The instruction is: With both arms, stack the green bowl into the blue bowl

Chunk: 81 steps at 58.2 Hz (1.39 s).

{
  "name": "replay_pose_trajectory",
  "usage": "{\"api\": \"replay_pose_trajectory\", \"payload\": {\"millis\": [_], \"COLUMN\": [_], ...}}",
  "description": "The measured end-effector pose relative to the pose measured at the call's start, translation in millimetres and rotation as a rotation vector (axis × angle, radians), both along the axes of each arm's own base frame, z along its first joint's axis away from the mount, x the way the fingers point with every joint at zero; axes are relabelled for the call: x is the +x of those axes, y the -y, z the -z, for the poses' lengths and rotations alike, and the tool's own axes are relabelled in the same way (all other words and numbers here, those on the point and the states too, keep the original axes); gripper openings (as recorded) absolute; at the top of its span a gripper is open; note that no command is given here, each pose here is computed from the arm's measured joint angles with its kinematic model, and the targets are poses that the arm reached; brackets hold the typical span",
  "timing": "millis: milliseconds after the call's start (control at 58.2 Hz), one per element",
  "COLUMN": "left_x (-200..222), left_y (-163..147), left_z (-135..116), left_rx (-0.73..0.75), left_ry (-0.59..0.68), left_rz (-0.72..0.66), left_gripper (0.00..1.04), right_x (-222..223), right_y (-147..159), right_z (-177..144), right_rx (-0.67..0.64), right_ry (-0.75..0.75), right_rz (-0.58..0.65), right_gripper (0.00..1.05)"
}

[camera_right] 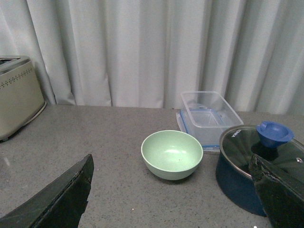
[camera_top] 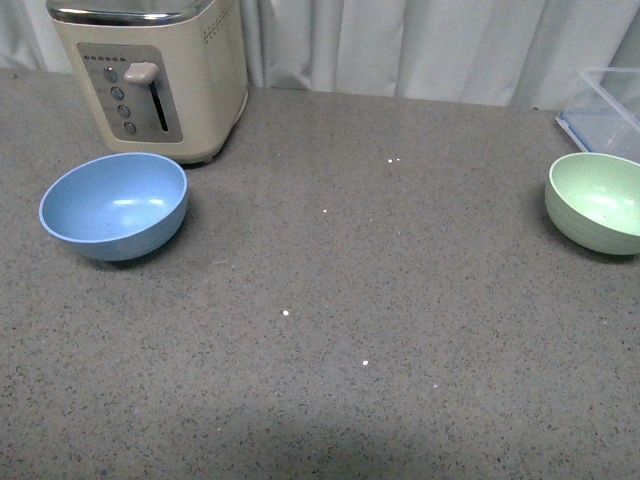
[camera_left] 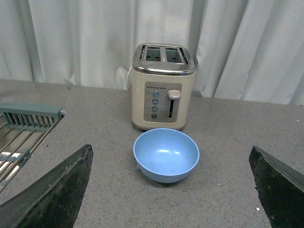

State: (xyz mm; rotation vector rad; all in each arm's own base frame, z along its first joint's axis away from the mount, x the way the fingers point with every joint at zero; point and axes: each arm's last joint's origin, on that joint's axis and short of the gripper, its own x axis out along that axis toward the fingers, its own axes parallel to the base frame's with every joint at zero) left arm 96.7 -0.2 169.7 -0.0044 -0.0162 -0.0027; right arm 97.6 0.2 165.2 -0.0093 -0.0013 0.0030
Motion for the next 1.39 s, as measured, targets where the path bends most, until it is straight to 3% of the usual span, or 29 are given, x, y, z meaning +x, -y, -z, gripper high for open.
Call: {"api": "replay_pose_trajectory", "payload": {"millis": [1392], "left_x": [0.0], "left_y": [0.0], "left_z": [0.0], "left_rx": [0.000], "left_ry": [0.000], "left_rz": [0.000], "left_gripper": [0.98], "right_x": [0.0], "right_y": [0.0], "right_z": [0.0], "right_rx": [0.000], "right_ry": [0.000], "right_rz": [0.000], "right_gripper": [0.96]}}
